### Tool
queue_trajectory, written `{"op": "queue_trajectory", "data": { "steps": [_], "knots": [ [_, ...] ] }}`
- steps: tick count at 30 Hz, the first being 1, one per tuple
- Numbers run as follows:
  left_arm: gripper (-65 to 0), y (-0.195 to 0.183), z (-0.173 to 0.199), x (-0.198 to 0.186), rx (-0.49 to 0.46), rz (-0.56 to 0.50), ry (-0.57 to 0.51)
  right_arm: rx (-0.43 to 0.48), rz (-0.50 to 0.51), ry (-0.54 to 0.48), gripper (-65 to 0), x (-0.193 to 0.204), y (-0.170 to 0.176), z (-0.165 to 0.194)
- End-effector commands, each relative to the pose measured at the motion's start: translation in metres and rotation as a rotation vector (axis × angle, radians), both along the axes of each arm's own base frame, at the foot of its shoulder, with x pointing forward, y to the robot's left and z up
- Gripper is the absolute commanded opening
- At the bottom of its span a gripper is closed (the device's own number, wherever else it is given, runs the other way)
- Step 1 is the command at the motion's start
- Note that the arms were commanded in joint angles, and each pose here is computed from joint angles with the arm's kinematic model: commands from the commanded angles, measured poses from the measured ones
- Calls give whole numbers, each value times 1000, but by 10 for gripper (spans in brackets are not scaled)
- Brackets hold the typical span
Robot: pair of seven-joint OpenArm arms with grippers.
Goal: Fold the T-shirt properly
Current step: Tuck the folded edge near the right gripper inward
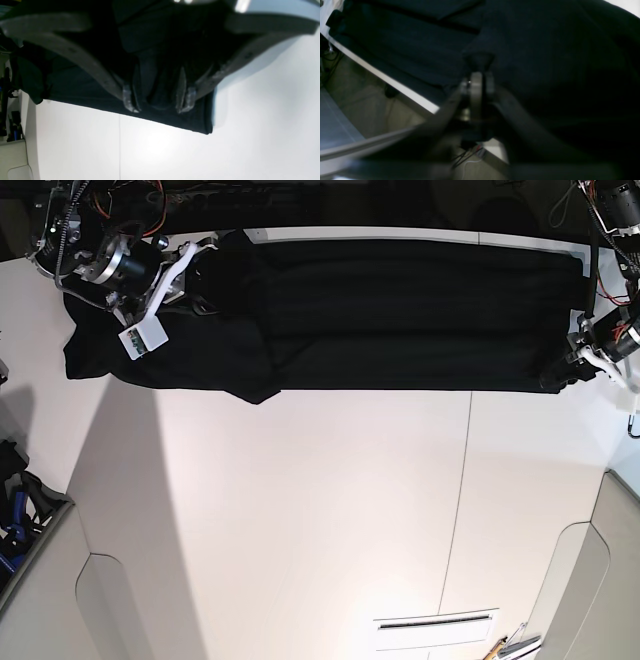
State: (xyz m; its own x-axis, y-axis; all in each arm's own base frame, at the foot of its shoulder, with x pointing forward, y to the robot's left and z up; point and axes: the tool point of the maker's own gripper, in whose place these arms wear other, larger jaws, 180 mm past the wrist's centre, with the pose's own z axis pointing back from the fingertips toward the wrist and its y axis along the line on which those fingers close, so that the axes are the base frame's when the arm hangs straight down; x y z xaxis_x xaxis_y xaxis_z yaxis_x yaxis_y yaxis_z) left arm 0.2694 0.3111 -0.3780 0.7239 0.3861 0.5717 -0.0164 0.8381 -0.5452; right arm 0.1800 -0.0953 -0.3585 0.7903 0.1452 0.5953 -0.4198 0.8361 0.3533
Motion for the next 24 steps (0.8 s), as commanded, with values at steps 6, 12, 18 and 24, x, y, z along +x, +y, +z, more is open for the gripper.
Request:
{"op": "queue_trajectory", "data": {
  "steps": [6, 12, 18, 24],
  "knots": [
    [-374, 8, 23, 13, 6, 9, -86, 34, -7, -77, -346, 12, 3, 17],
    [-362, 17, 26, 11, 9, 33, -91, 12, 2, -148, -346, 23, 4, 34],
    [-362, 45, 40, 0, 3, 122, -122, -28, -4, -213, -346, 37, -1, 46],
    [-361, 51, 19, -34, 12, 143, -38, -78, -18, -237, -346, 44, -8, 45]
  ]
}}
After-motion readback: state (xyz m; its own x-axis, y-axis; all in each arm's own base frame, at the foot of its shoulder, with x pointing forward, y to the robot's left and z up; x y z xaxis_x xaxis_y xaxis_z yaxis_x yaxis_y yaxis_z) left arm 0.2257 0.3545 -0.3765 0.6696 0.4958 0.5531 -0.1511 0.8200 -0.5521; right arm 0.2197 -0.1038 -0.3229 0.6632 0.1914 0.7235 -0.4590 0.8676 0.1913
